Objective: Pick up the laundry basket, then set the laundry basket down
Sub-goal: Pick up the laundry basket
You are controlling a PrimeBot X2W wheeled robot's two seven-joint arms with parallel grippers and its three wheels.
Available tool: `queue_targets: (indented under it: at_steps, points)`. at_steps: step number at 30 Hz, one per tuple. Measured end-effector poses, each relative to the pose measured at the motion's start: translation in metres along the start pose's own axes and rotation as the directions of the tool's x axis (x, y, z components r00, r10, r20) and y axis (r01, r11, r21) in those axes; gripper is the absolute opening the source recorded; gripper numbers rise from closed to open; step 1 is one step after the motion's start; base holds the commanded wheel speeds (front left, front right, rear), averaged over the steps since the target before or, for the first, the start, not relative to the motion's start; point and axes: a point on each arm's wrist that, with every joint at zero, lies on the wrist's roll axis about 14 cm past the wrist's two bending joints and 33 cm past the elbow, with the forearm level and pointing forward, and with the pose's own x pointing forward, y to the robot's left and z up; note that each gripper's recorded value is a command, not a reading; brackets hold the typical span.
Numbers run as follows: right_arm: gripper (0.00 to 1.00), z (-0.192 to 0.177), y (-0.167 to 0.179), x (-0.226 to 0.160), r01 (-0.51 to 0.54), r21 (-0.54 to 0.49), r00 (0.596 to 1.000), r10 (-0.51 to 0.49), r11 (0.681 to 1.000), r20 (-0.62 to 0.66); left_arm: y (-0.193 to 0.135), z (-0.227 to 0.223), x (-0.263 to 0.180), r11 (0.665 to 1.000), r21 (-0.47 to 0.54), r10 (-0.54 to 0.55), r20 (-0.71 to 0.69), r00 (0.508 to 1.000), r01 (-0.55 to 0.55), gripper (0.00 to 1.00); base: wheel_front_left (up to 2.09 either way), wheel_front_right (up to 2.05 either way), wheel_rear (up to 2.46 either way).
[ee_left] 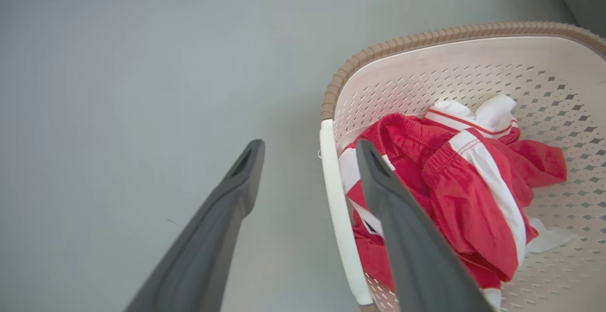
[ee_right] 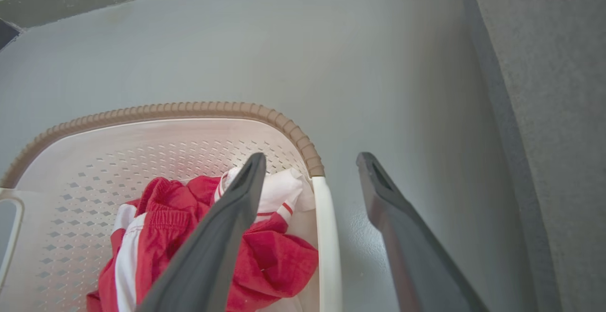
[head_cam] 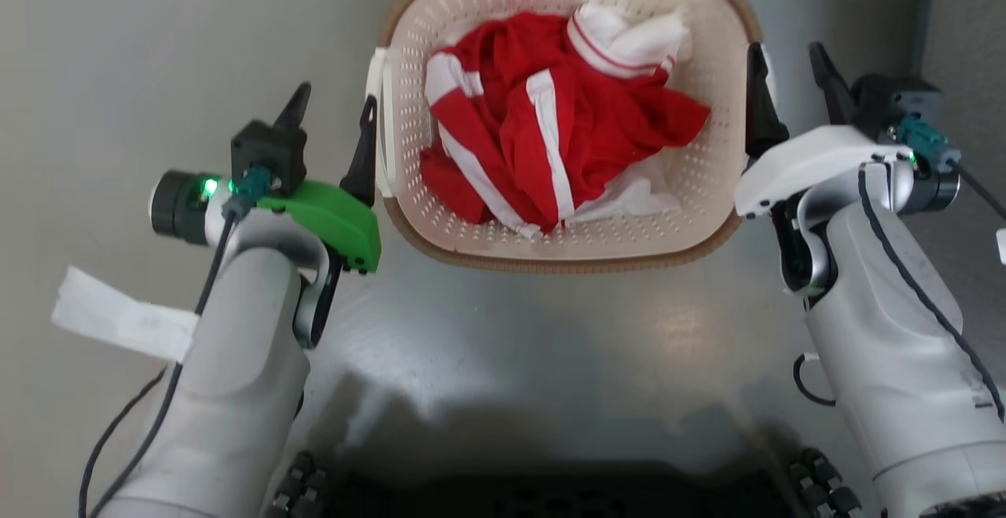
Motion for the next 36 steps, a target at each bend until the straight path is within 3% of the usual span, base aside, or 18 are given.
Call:
queue_targets:
  at_steps: [10,25,36]
  points:
    - [1.00,-0.049,-0.007,0.013,0.014,0.004,0.993,-0.013,1.000,-0.115,0.000,-0.040,0.013,0.999,-0.026,-0.022,-0.094,0.995,0.020,1.00,0.00,0.00,0.00]
    - [1.00,-0.062,-0.007,0.025,-0.006,0.000,0.990,0.006,1.000,-0.143,-0.002,-0.067,0.020,0.999,-0.035,-0.040,-0.166,0.985,0.035,1.00,0.00,0.00,0.00]
    - [1.00,-0.093,-0.003,0.018,-0.039,-0.011,0.971,0.036,0.999,-0.236,-0.004,-0.086,0.019,0.998,-0.053,-0.048,-0.220,0.974,0.037,1.00,0.00,0.00,0.00]
